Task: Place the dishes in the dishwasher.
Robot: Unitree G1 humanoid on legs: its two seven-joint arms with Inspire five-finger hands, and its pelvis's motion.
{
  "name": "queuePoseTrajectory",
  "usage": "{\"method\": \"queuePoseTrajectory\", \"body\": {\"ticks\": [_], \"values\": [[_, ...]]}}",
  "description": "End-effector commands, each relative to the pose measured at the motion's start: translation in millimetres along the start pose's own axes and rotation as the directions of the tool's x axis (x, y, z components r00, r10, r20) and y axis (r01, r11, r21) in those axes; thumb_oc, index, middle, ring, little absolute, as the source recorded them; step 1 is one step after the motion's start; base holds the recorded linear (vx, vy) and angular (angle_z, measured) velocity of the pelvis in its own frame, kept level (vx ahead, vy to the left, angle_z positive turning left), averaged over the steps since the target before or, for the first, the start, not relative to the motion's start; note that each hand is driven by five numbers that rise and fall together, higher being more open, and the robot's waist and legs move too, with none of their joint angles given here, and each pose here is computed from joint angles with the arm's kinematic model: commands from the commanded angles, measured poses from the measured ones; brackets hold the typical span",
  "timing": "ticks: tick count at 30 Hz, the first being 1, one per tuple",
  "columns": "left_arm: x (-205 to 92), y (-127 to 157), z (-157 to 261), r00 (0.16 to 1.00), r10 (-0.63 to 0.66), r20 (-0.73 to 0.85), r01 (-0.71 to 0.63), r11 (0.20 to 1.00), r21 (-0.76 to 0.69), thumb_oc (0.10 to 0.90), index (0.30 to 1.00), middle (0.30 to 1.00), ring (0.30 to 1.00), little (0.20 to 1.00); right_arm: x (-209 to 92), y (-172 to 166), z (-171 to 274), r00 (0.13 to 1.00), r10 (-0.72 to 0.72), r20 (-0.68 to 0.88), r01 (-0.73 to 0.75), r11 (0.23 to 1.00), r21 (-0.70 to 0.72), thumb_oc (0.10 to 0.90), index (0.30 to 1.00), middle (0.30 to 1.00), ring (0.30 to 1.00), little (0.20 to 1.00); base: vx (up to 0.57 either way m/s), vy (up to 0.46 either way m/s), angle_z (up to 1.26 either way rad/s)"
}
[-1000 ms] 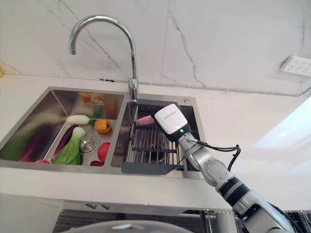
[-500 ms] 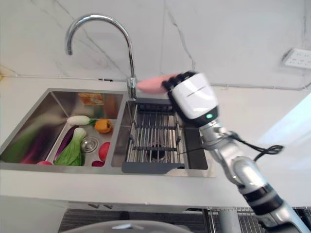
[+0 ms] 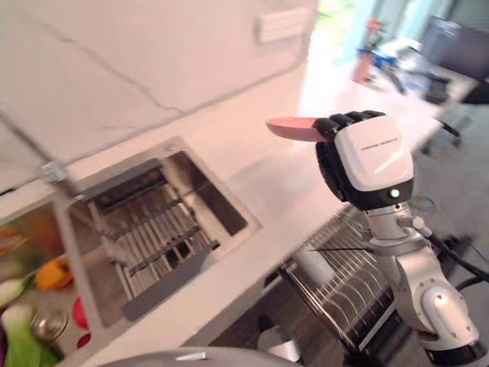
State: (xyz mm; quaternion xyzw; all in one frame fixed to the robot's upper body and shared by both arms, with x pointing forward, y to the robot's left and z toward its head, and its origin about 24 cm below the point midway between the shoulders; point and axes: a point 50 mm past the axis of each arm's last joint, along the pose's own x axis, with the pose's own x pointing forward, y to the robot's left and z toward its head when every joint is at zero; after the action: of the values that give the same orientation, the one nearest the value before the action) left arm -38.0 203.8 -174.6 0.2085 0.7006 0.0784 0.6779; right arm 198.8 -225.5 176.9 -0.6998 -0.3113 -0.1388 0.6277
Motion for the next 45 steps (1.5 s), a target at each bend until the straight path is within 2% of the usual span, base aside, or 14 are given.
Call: {"method": "queuePoseTrajectory", "body": {"ticks": [1,11,14,16,20,25,33,40,41,42,45], "values": [[-3.2,19.7,101.0,0.947,0.075,0.312,-0.066,0.997,-0.040,0.800,0.900,0.900,0.900,0.900,29.6,-62.8,3.1,0.934,-0.347,0.081,0.351,0.936,-0.036,0.400,0.300,0.300,0.300,0.300,-0.06,0.130,-0.71],[-11.6,12.8,128.9,0.921,0.072,0.384,-0.057,0.997,-0.052,0.800,0.900,0.900,0.900,0.900,10.5,-49.2,-4.0,0.969,-0.241,0.056,0.243,0.969,-0.034,0.400,0.300,0.300,0.300,0.300,-0.05,0.052,-0.46],[-15.7,12.4,142.0,0.899,0.064,0.434,-0.058,0.998,-0.026,0.800,0.900,0.900,0.900,0.900,7.0,-24.6,-20.4,0.991,-0.134,0.013,0.134,0.986,-0.102,0.400,0.300,0.300,0.300,0.300,-0.05,-0.002,-0.13],[-15.7,12.5,142.2,0.899,0.065,0.434,-0.058,0.998,-0.028,0.800,0.900,0.900,0.900,0.900,7.6,-23.8,-20.5,0.991,-0.136,0.015,0.136,0.985,-0.101,0.400,0.300,0.300,0.300,0.300,0.00,0.000,0.00],[-17.9,15.1,150.5,0.884,0.069,0.462,-0.060,0.998,-0.034,0.800,0.900,0.900,0.900,0.900,0.7,1.3,-41.0,0.998,-0.047,-0.046,0.038,0.984,-0.172,0.400,0.300,0.300,0.300,0.300,-0.07,-0.047,0.16],[-16.0,15.3,145.4,0.888,0.064,0.454,-0.063,0.998,-0.016,0.800,0.900,0.900,0.900,0.900,-35.7,60.9,-77.9,0.961,0.147,-0.235,-0.194,0.962,-0.193,0.400,0.300,0.300,0.300,0.300,-0.06,-0.072,0.59],[-13.7,11.3,134.8,0.896,0.041,0.443,-0.063,0.997,0.035,0.800,0.900,0.900,0.900,0.900,-45.0,94.4,-89.7,0.930,0.210,-0.303,-0.274,0.943,-0.189,0.400,0.300,0.300,0.300,0.300,-0.01,-0.041,0.19],[-16.0,5.6,136.2,0.885,0.018,0.466,-0.048,0.997,0.054,0.800,0.900,0.900,0.900,0.900,-43.0,102.9,-90.5,0.918,0.228,-0.323,-0.295,0.940,-0.173,0.400,0.300,0.300,0.300,0.300,0.02,-0.027,0.16],[-16.4,4.5,136.6,0.883,0.012,0.470,-0.046,0.997,0.061,0.800,0.900,0.900,0.900,0.900,-46.2,103.0,-92.2,0.911,0.241,-0.336,-0.310,0.936,-0.169,0.623,0.634,0.634,0.634,0.634,0.02,-0.043,0.07],[-17.1,3.1,137.6,0.880,0.004,0.475,-0.043,0.996,0.073,0.800,0.900,0.900,0.900,0.900,-47.3,103.0,-91.6,0.905,0.254,-0.342,-0.318,0.936,-0.148,0.800,0.900,0.900,0.900,0.900,0.02,-0.045,0.10],[-16.9,3.4,137.4,0.878,-0.002,0.478,-0.043,0.995,0.085,0.800,0.900,0.900,0.900,0.900,-50.8,102.4,-90.6,0.900,0.266,-0.345,-0.326,0.936,-0.128,0.800,0.900,0.900,0.900,0.900,0.02,-0.042,0.31]]}}
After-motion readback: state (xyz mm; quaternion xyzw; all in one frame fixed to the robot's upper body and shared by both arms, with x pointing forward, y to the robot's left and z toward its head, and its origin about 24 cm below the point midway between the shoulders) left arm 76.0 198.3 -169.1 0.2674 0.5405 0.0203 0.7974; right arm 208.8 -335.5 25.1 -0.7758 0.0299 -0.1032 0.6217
